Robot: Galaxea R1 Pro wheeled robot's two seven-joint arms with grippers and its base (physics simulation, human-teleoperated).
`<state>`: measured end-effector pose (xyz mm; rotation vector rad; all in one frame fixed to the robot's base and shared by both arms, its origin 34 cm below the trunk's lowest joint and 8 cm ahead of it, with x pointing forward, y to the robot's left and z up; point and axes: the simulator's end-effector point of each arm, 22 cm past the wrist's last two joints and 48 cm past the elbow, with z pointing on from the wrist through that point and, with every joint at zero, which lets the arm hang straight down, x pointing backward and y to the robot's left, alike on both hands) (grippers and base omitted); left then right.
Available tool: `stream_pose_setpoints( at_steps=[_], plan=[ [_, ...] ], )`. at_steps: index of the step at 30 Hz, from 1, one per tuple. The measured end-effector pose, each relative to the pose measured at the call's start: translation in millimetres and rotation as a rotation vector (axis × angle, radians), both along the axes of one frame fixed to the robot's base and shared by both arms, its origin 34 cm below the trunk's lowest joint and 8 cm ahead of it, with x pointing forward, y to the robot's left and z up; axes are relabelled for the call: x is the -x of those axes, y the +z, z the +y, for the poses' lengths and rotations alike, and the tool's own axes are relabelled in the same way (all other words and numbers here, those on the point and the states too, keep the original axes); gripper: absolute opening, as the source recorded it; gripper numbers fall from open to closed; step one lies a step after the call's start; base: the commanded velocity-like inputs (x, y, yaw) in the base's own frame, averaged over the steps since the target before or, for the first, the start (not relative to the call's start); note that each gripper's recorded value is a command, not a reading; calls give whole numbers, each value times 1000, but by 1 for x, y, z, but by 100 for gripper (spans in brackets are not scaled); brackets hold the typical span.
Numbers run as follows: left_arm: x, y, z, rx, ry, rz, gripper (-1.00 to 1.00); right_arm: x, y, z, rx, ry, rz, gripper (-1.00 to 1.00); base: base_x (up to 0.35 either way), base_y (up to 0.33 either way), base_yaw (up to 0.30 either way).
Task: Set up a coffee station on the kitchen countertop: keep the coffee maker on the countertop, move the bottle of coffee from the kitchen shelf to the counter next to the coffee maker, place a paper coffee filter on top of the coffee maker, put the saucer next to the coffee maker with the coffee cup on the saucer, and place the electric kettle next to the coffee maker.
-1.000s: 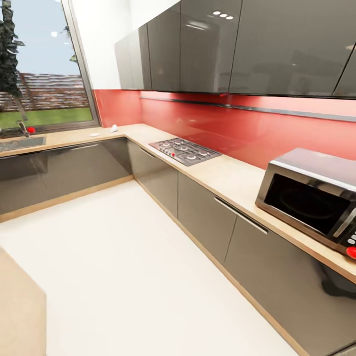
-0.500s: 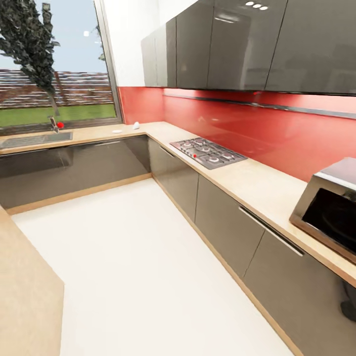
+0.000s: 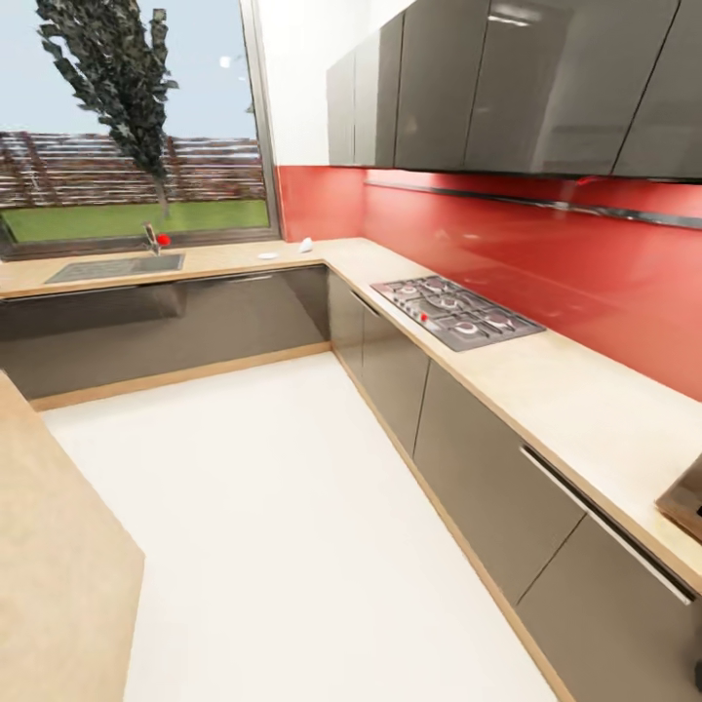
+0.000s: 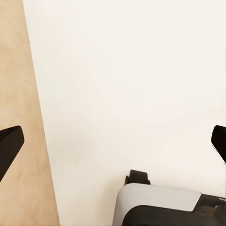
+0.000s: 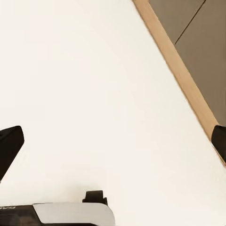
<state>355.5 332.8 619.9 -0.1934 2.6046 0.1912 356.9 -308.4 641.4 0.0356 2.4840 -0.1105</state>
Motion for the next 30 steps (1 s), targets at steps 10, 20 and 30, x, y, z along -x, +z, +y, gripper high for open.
stream_pose_setpoints(
  at_steps=[10, 20, 30],
  plan=[
    [3, -2, 0, 0, 0, 7, 100, 2, -1, 0, 0, 0, 6, 100, 340, -94, 262],
    [5, -4, 0, -1, 0, 16, 100, 5, -3, 0, 0, 0, 15, 100, 308, -61, 260],
    [6, -5, -2, 2, 1, 19, 100, 6, -5, 0, -1, 1, 19, 100, 5, -1, 248]
  ],
)
